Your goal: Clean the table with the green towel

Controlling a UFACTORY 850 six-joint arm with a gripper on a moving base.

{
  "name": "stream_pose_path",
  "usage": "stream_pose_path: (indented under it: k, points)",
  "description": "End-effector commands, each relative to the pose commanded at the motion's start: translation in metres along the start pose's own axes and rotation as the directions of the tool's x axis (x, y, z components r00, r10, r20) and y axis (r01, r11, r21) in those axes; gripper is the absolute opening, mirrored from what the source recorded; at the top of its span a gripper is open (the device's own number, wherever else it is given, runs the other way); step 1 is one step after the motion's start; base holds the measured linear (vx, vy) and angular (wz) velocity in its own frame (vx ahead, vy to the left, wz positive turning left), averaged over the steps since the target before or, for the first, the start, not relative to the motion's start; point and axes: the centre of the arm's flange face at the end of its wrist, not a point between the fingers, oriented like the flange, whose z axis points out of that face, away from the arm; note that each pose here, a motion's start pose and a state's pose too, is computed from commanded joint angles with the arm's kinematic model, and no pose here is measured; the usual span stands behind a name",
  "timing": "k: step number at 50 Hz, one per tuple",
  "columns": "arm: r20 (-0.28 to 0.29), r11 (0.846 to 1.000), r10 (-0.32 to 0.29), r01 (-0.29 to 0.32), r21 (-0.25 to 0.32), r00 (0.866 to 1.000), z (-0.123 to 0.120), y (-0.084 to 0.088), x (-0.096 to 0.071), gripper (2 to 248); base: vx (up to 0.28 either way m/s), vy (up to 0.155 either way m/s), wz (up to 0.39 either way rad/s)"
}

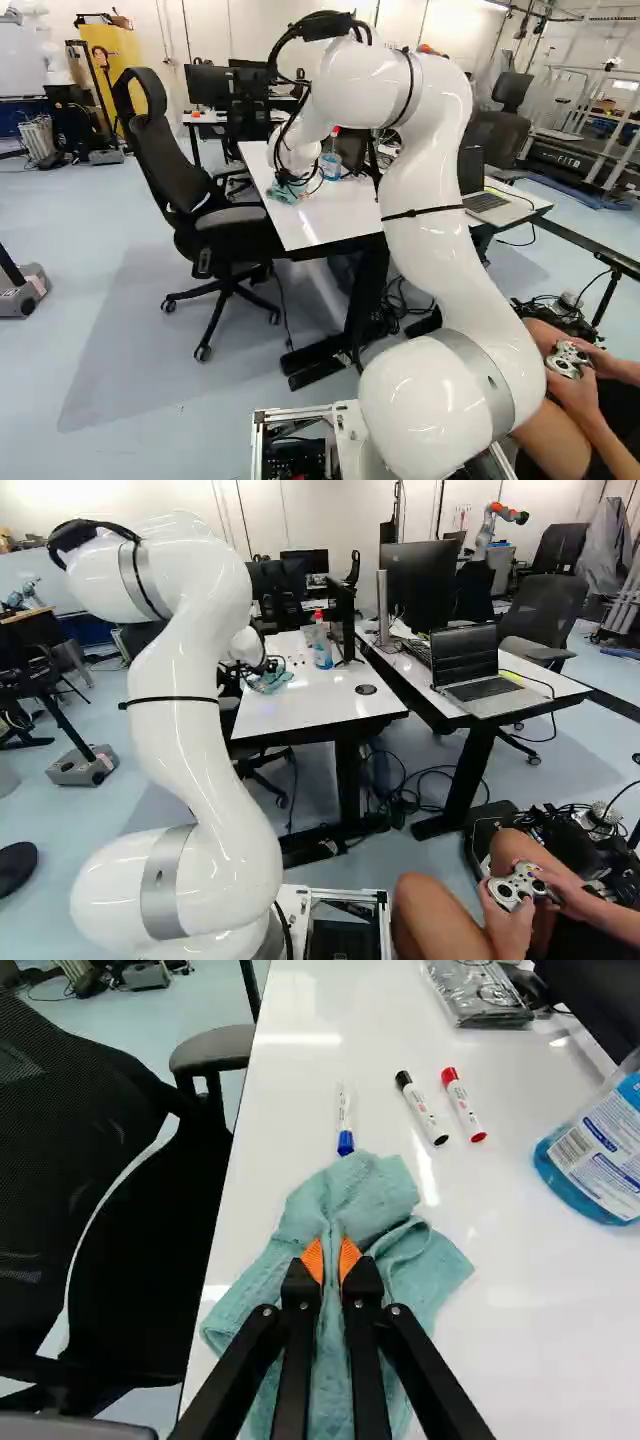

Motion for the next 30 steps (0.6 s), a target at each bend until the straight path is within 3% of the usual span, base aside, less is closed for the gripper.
stream_pose_path:
  k: [18, 30]
  points:
    - [0.028, 1.0, -0.006, 0.006, 0.007, 1.0, -0.027, -0.006, -0.018, 39, 0.0, 0.0, 0.0]
    - [0.043, 1.0, 0.004, -0.003, -0.004, 0.999, -0.042, 0.003, -0.029, 39, 0.0, 0.0, 0.0]
